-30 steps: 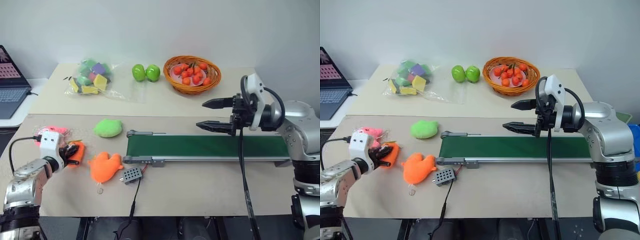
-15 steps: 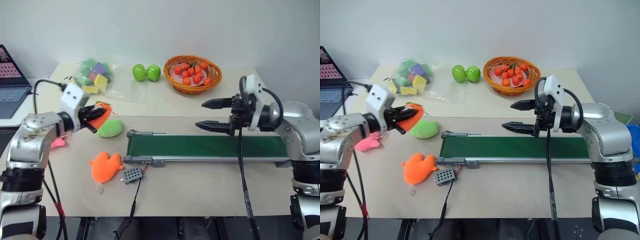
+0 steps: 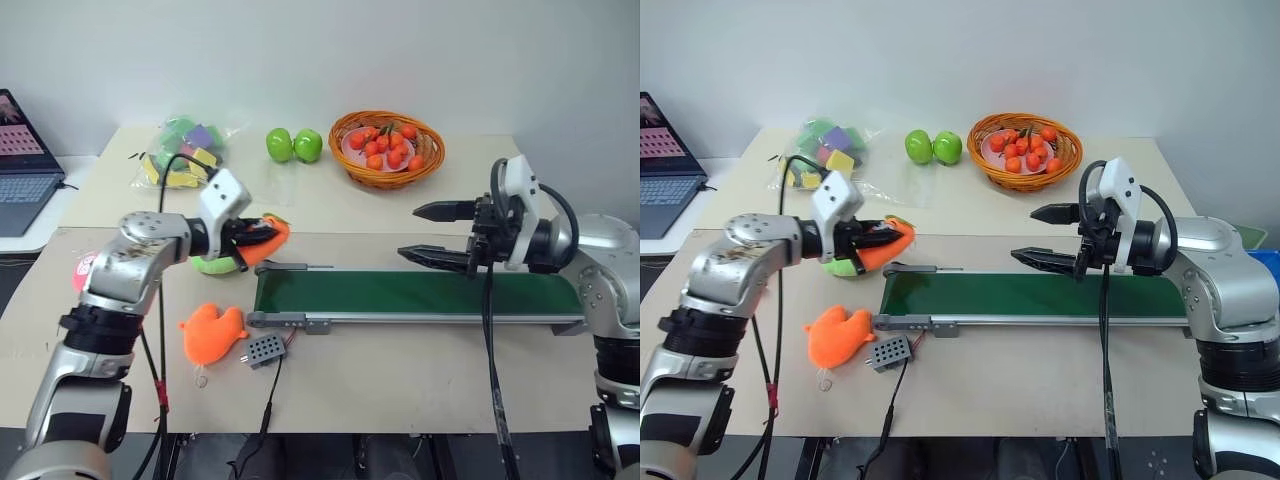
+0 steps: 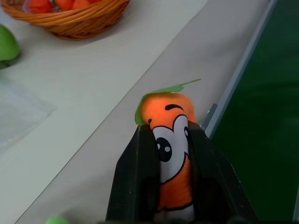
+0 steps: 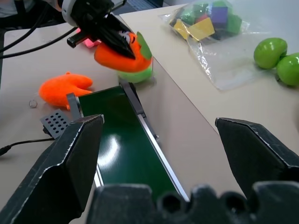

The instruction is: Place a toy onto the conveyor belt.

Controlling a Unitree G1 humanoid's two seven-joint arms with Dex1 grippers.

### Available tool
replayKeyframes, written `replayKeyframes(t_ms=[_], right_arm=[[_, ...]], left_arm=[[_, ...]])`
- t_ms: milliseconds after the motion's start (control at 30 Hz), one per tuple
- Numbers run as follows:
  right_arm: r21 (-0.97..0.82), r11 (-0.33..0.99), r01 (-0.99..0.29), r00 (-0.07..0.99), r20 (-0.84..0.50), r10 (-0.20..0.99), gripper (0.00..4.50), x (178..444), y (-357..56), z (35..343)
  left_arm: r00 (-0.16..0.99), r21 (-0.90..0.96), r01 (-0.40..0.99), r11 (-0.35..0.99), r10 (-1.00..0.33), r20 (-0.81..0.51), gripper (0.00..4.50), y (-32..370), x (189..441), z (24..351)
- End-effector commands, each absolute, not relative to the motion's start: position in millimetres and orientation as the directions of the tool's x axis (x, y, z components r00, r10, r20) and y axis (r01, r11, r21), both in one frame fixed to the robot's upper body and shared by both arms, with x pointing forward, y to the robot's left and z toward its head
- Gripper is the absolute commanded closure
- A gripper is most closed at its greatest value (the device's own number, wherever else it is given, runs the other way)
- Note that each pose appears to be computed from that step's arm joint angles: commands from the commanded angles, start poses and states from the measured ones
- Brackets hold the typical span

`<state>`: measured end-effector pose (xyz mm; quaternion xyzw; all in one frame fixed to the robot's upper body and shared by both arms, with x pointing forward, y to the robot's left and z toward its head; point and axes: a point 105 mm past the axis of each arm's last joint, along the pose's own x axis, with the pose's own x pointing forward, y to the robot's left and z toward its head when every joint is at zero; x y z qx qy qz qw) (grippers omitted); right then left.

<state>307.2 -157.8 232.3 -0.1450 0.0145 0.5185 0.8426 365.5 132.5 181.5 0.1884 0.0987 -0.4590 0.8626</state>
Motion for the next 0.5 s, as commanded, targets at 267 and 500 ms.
replayKeyframes(t_ms=[267,500], right_arm=[[-0.284,0.469,-0.836,0.52,-0.138,0.843,0.0,296.7,-168.0,247.1],[-0.29,0.489,-0.823,0.54,-0.131,0.832,0.0,294.3,-170.3,248.2]], left_arm=[[0.425,0.21,0.904,0.372,-0.832,-0.357,3.84,115.1,365.0,187.2],[0.327,0.183,0.943,0.277,-0.867,-0.376,3.84,102.6,352.1,186.9]])
